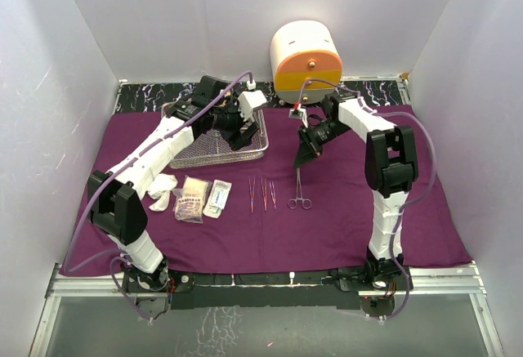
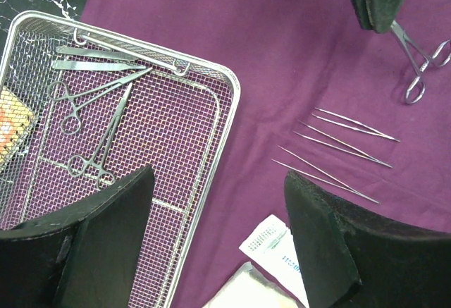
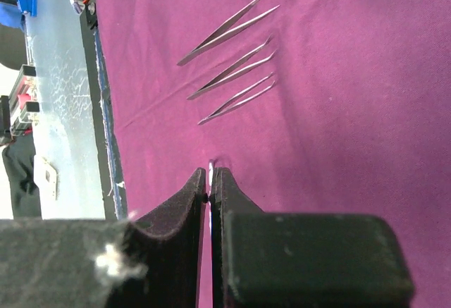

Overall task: Open and lay out the surgical kit
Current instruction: Place the medical item in the surgical kit.

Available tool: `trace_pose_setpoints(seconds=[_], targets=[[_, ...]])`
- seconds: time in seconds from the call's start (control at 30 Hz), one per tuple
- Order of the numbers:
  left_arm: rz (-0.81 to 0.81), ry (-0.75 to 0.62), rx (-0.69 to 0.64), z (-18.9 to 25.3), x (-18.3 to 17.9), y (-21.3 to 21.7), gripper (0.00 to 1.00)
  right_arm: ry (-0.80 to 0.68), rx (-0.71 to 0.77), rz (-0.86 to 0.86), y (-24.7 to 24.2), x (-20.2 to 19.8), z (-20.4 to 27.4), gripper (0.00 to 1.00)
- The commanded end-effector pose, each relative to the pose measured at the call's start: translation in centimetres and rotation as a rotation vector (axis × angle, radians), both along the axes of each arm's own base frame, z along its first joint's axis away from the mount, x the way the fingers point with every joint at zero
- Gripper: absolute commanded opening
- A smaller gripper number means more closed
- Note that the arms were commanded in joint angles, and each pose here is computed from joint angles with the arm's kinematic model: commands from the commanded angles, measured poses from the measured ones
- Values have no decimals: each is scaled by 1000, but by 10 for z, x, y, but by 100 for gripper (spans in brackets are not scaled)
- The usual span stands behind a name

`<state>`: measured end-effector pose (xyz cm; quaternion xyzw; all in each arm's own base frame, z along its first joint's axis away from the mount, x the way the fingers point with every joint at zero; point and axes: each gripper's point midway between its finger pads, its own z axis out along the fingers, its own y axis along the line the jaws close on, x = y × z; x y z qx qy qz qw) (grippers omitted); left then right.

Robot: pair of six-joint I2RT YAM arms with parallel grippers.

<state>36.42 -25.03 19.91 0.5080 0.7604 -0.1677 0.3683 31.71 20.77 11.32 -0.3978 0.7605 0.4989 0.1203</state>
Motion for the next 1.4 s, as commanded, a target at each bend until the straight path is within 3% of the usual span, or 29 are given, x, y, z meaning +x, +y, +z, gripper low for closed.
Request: trace_pose_setpoints(seconds=[0.0, 0.33, 0.97, 1.37], targets=[[-11, -49, -22, 22, -4, 3, 73, -5, 41, 13, 9, 12, 1, 1], [-15, -43, -15, 20, -3, 2, 74, -7, 7, 27, 8, 31, -25, 19], [-9, -43, 8, 14, -3, 7, 74, -11, -90, 4, -2, 56, -54, 27], [53, -67, 5, 14, 6, 15, 75, -120, -147, -55, -6, 91, -34, 33]])
